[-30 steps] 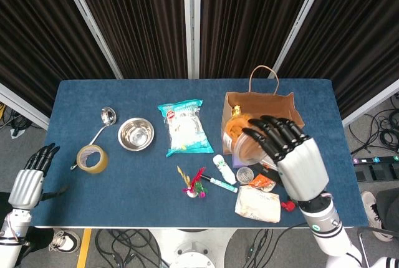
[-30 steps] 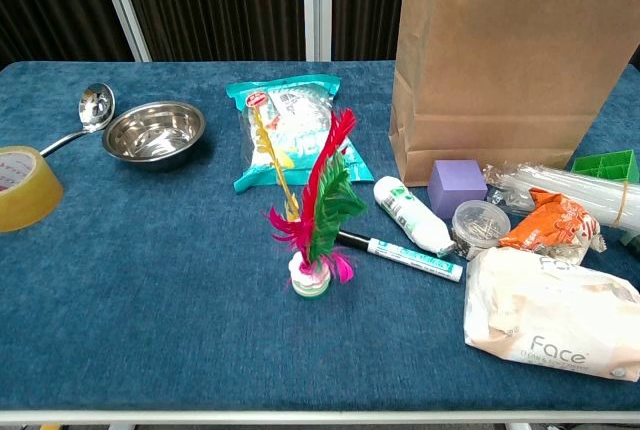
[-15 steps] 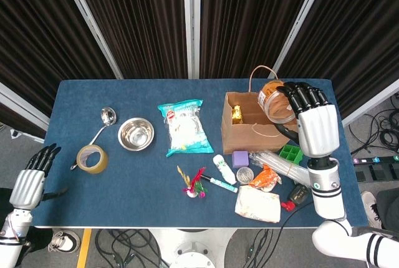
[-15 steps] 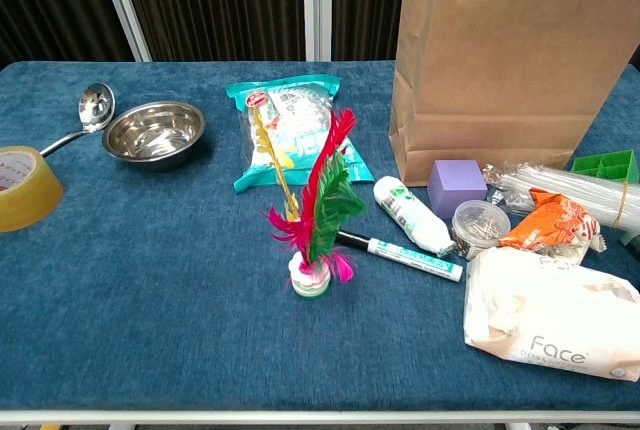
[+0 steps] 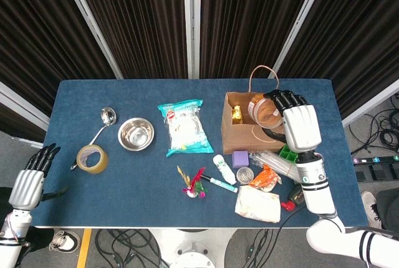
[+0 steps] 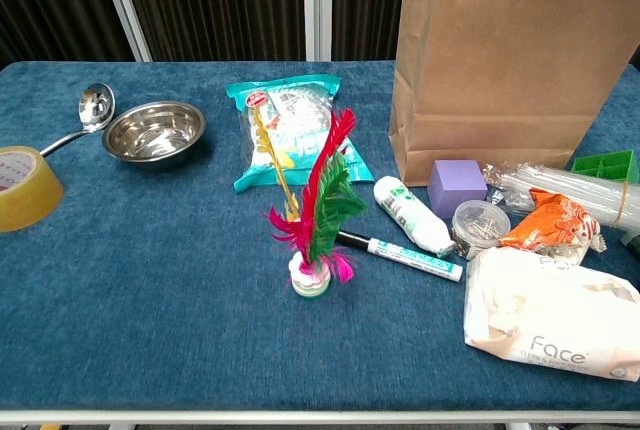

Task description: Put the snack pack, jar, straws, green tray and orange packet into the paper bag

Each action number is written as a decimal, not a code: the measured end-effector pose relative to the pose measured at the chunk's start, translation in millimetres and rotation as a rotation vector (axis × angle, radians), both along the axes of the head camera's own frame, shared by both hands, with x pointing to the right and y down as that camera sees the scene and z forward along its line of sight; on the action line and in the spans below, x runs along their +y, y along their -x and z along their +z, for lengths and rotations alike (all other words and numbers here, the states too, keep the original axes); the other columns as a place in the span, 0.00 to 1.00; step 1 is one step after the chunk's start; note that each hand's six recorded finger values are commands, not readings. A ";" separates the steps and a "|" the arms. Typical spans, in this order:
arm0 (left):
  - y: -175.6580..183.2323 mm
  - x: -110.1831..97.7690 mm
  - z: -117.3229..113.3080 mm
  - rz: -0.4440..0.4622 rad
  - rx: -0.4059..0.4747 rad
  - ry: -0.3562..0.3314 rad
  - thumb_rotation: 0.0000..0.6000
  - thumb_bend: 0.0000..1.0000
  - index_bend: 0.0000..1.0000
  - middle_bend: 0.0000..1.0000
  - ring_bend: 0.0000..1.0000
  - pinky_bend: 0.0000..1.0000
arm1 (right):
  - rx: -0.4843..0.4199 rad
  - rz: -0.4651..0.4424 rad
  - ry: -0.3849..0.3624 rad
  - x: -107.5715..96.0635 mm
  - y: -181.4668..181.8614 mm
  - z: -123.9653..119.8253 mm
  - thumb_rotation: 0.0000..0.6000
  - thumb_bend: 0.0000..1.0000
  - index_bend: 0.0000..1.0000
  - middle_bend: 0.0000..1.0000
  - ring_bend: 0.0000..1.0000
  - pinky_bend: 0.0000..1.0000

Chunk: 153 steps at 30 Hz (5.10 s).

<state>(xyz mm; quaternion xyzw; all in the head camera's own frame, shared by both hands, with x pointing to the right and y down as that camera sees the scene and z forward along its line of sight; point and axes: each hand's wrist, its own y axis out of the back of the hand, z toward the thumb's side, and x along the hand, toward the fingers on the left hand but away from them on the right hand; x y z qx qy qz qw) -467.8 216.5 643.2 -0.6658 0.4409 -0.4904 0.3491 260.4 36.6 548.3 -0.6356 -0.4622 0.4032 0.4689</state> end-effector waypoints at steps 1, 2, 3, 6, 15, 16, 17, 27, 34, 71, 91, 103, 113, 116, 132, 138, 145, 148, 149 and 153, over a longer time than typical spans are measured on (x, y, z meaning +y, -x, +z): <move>0.0 0.0 0.2 0.000 0.000 0.001 1.00 0.05 0.10 0.14 0.01 0.16 | -0.001 -0.004 0.011 0.3 0.1 1.1 1.00 0.01 0.32 0.30 0.18 0.28; 0.0 0.0 0.3 0.000 0.000 0.001 1.00 0.05 0.10 0.14 0.01 0.16 | -0.003 -0.008 0.021 0.5 0.0 1.8 1.00 0.00 0.28 0.28 0.15 0.25; 0.0 -0.2 0.6 0.000 0.000 0.002 1.00 0.05 0.10 0.14 0.01 0.16 | -0.009 -0.009 0.028 0.4 -0.5 1.9 1.00 0.00 0.25 0.25 0.13 0.22; 0.2 0.0 0.7 -0.001 0.000 0.003 1.00 0.05 0.10 0.14 0.01 0.16 | -0.023 -0.007 0.025 -0.4 -1.7 -0.3 1.00 0.00 0.20 0.22 0.10 0.19; 0.1 -0.1 0.6 0.000 -0.001 0.001 1.00 0.05 0.10 0.14 0.01 0.16 | -0.040 -0.001 -0.006 -1.8 -5.6 -7.1 1.00 0.00 0.18 0.19 0.07 0.16; 0.1 -0.3 0.3 0.000 -0.001 0.000 1.00 0.05 0.10 0.14 0.01 0.16 | -0.042 0.001 -0.011 -2.0 -5.8 -8.1 1.00 0.00 0.18 0.19 0.07 0.16; 0.2 -0.8 0.2 0.000 -0.001 0.000 1.00 0.05 0.10 0.14 0.01 0.16 | -0.047 0.001 -0.017 -2.2 -5.7 -9.6 1.00 0.00 0.18 0.19 0.07 0.16; -0.9 -2.6 -0.3 0.000 0.006 0.000 1.00 0.05 0.10 0.14 0.01 0.16 | -0.159 -0.048 -0.265 0.9 4.3 -63.4 1.00 0.00 0.17 0.21 0.08 0.16; -2.9 -2.9 -0.6 0.005 0.005 -0.002 1.00 0.05 0.10 0.14 0.01 0.16 | -0.350 -0.247 -0.314 37.4 28.1 -93.4 1.00 0.00 0.18 0.24 0.08 0.16; -6.5 1.2 1.1 0.014 0.017 0.006 1.00 0.05 0.10 0.14 0.01 0.16 | 0.183 0.003 0.366 131.2 -175.8 85.3 1.00 0.00 0.34 0.27 0.17 0.26; -2.9 3.4 2.7 0.014 0.024 0.003 1.00 0.05 0.10 0.14 0.01 0.16 | 0.067 0.157 0.456 173.7 -186.2 116.2 1.00 0.00 0.33 0.27 0.17 0.26; 1.5 2.4 0.7 0.017 0.020 -0.010 1.00 0.05 0.10 0.14 0.01 0.16 | -0.057 0.205 0.447 178.3 -180.6 131.4 1.00 0.00 0.31 0.25 0.16 0.26; 1.6 4.9 2.6 0.012 0.020 -0.001 1.00 0.05 0.10 0.14 0.01 0.16 | -0.073 0.219 0.479 178.3 -177.4 148.1 1.00 0.00 0.31 0.27 0.18 0.30; 2.3 5.0 2.4 0.013 0.018 0.001 1.00 0.05 0.10 0.14 0.01 0.16 | -0.079 0.221 0.487 177.3 -174.9 153.2 1.00 0.00 0.33 0.28 0.21 0.33; 2.2 5.6 2.4 0.009 0.020 -0.003 1.00 0.05 0.10 0.14 0.01 0.16 | -0.095 0.222 0.426 178.3 -168.5 154.0 1.00 0.31 0.60 0.46 0.42 0.64; 3.3 4.8 1.9 0.004 0.022 -0.008 1.00 0.05 0.10 0.14 0.01 0.16 | -0.120 0.215 0.393 175.0 -165.8 149.6 1.00 0.43 0.67 0.52 0.48 0.70; -0.7 2.8 1.9 0.013 0.032 -0.016 1.00 0.05 0.10 0.14 0.01 0.16 | -0.155 0.188 0.314 169.8 -163.3 128.4 1.00 0.45 0.68 0.53 0.49 0.71; -2.0 0.6 1.0 0.017 0.034 -0.021 1.00 0.05 0.10 0.14 0.01 0.16 | -0.175 0.169 0.272 168.5 -161.1 113.1 1.00 0.44 0.68 0.53 0.49 0.71; -2.3 0.0 0.8 0.017 0.035 -0.022 1.00 0.05 0.10 0.14 0.01 0.16 | -0.181 0.162 0.259 168.2 -160.0 108.0 1.00 0.44 0.68 0.53 0.49 0.71; -4.8 -1.5 -0.4 0.022 0.037 -0.026 1.00 0.05 0.10 0.14 0.01 0.16 | -0.220 0.114 0.202 166.8 -150.8 81.9 1.00 0.44 0.68 0.53 0.49 0.71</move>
